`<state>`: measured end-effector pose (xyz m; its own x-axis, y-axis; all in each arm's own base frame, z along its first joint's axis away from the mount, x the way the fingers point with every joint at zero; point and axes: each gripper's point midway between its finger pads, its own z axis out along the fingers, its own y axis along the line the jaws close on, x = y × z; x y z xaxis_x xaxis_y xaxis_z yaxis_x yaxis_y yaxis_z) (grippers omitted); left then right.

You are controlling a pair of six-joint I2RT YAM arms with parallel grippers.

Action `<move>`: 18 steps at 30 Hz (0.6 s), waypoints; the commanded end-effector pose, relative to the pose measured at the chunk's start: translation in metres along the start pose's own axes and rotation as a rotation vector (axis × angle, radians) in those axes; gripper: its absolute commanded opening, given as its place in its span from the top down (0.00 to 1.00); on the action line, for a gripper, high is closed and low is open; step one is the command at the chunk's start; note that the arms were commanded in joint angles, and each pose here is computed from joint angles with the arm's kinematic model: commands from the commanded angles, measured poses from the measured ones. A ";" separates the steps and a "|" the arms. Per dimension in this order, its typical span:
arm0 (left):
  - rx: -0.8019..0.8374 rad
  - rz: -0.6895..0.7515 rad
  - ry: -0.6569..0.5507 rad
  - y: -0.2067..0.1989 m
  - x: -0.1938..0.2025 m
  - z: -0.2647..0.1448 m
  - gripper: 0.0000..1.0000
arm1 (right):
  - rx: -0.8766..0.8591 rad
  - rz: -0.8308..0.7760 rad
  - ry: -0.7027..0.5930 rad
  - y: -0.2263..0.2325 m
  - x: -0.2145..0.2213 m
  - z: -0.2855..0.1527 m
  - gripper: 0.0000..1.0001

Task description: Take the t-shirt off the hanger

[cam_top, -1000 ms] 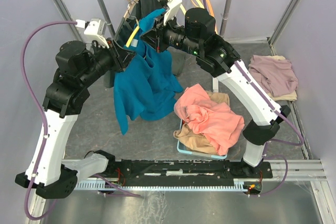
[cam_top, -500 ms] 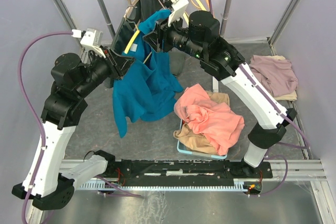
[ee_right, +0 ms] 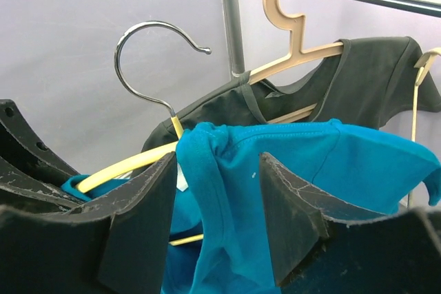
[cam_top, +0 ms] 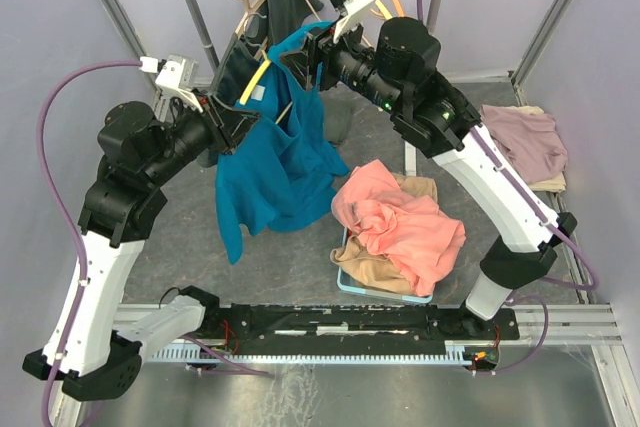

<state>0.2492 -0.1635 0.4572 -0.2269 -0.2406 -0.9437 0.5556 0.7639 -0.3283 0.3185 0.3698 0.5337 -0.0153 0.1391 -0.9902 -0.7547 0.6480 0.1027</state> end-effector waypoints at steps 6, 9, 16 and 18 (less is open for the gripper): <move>0.082 0.050 -0.119 -0.020 -0.038 -0.001 0.97 | -0.056 -0.026 -0.106 0.013 -0.037 0.000 0.40; 0.087 0.050 -0.118 -0.021 -0.039 0.000 0.97 | -0.071 -0.027 -0.106 0.016 -0.037 0.004 0.40; 0.094 0.058 -0.123 -0.023 -0.043 0.001 0.97 | -0.077 -0.034 -0.073 0.016 -0.023 0.016 0.40; 0.101 0.062 -0.128 -0.025 -0.046 0.000 0.97 | -0.077 -0.038 -0.060 0.015 -0.018 0.019 0.40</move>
<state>0.2584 -0.1707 0.4504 -0.2586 -0.2259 -0.9392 0.5604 0.7568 -0.3363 0.3251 0.3897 0.5389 0.0058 0.1445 -0.9895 -0.7871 0.6110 0.0847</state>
